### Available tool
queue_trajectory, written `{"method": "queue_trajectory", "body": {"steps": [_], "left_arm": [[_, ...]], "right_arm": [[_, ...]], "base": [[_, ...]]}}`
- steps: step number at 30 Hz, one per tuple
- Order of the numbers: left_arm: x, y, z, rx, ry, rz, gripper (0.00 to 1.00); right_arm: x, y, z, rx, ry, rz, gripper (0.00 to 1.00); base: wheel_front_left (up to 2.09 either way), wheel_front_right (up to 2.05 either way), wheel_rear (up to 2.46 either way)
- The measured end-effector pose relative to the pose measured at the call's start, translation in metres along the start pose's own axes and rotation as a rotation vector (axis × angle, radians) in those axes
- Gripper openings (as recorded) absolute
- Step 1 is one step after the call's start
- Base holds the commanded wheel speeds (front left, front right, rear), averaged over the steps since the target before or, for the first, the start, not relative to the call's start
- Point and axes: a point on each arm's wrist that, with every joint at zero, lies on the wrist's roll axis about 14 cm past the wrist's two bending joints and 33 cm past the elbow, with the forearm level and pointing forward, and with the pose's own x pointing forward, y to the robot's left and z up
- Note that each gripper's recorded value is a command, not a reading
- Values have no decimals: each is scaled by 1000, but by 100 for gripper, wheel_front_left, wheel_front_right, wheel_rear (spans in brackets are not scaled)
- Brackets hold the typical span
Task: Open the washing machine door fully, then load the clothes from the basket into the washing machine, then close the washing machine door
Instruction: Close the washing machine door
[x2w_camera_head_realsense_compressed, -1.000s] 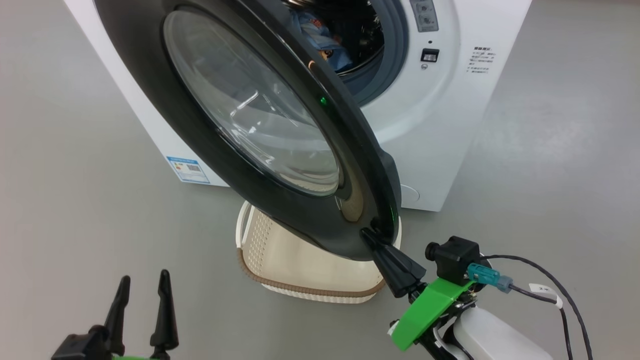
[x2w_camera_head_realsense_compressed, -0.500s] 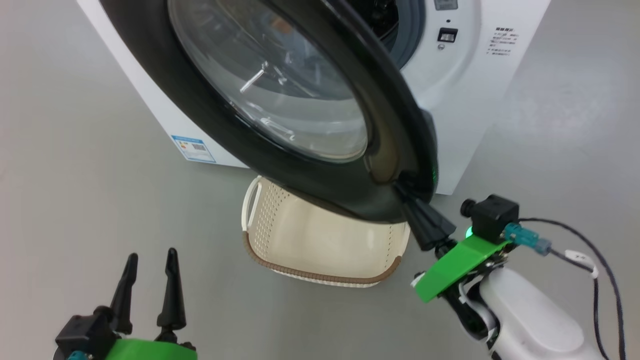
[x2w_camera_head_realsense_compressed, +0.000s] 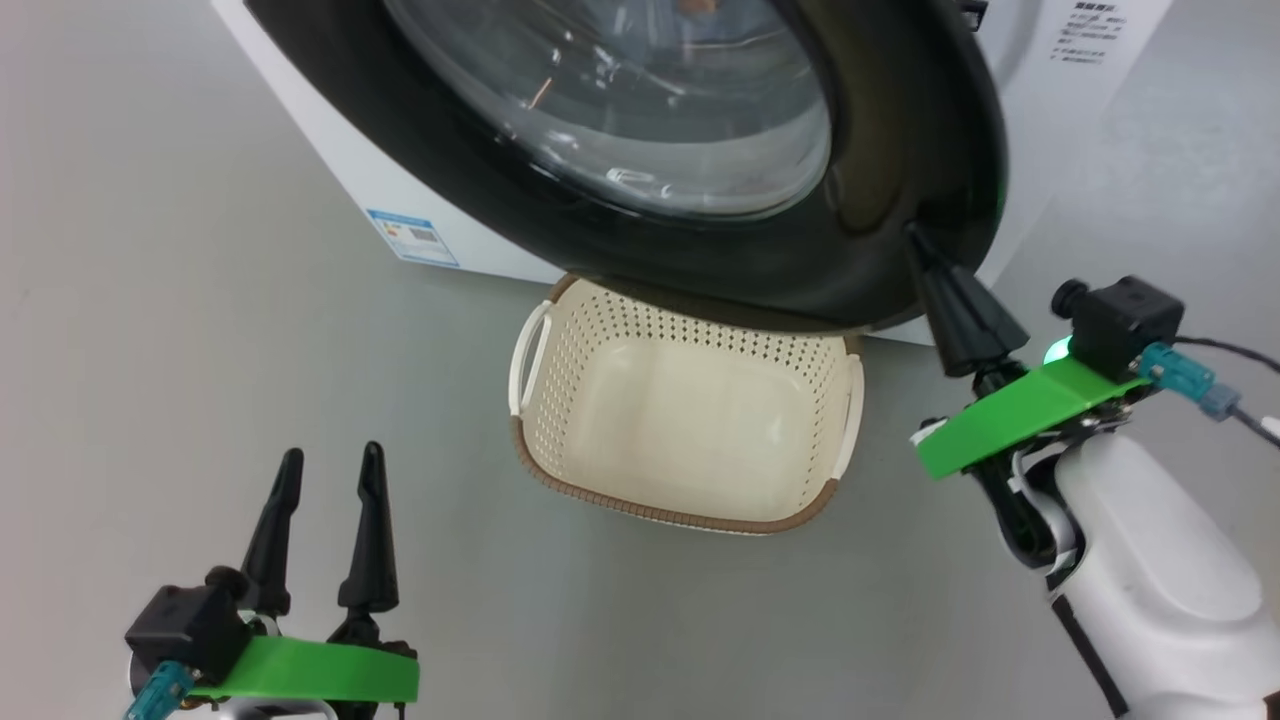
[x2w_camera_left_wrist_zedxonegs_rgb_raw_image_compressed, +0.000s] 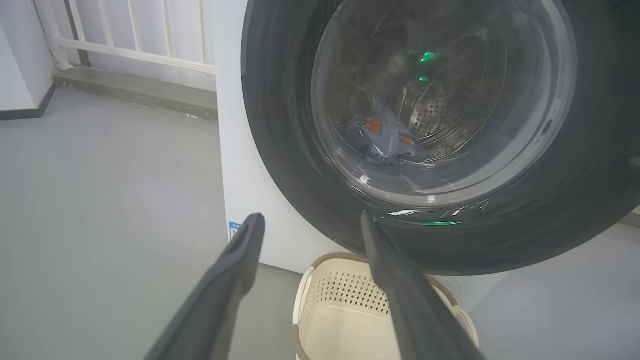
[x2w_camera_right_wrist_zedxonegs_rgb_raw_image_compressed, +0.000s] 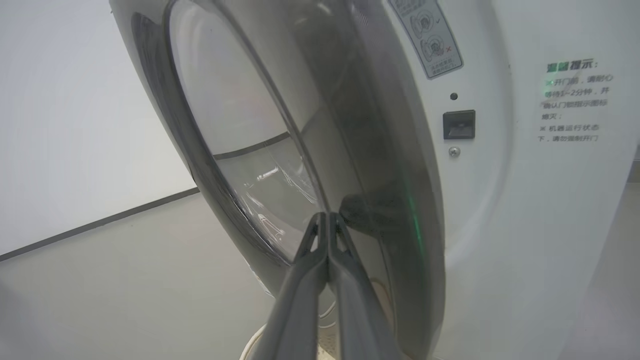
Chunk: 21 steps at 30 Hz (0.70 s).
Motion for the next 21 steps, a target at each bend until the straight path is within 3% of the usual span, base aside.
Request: {"method": "queue_trajectory", "body": {"steps": [21], "left_arm": [[29, -2, -3, 2, 3, -9, 100]], "right_arm": [[54, -64, 17, -26, -103, -107, 0]], "base": [[0, 0, 0]]}}
